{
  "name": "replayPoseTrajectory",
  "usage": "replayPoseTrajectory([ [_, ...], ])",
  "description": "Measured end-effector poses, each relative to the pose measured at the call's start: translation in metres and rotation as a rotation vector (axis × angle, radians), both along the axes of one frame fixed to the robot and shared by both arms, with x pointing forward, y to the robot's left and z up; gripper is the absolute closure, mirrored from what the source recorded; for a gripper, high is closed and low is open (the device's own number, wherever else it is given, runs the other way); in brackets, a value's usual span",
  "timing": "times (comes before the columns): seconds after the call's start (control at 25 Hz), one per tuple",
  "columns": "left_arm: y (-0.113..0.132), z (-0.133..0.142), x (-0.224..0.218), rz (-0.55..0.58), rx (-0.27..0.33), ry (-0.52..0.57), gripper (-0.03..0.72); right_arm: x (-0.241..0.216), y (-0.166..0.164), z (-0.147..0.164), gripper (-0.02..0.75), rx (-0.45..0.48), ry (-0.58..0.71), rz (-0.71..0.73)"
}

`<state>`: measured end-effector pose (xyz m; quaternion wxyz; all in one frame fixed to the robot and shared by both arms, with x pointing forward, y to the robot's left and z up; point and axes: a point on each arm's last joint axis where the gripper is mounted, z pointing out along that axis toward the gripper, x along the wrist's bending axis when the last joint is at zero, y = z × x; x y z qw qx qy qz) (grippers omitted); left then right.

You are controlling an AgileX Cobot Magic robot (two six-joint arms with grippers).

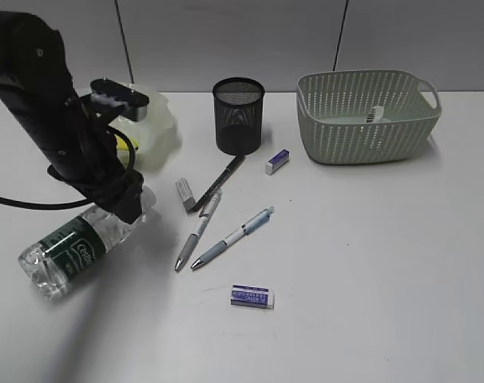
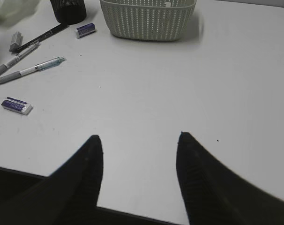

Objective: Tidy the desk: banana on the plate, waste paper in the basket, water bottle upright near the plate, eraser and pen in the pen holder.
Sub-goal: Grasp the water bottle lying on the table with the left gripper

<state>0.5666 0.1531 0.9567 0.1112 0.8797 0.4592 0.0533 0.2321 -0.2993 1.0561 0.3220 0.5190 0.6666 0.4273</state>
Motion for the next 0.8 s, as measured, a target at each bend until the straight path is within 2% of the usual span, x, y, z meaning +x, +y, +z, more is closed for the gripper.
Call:
replayPoseTrajectory([
  [0.12,0.002,-0.013,0.004,-0.002,0.06,0.024,0.103,0.0,0.0,0.0,0.33,-0.005,-0.001,0.002],
  [0.2,0.003,-0.018,0.005,-0.006,0.078,0.032,0.099,0.0,0.0,0.0,0.33,0.0,0.0,0.0],
  [0.48,0.001,-0.042,0.009,-0.006,0.092,0.064,0.101,0.0,0.0,0.0,0.332,-0.005,-0.001,0.002],
  [0.56,0.001,-0.045,0.011,0.01,0.087,0.062,0.12,0.0,0.0,0.0,0.332,-0.005,-0.001,0.002],
  [0.68,0.0,-0.044,0.011,0.025,0.082,0.057,0.188,0.0,0.0,0.0,0.332,-0.005,-0.002,0.002],
  [0.8,0.0,-0.044,0.011,0.027,0.081,0.057,0.188,0.0,0.0,0.0,0.333,-0.005,-0.002,0.002],
])
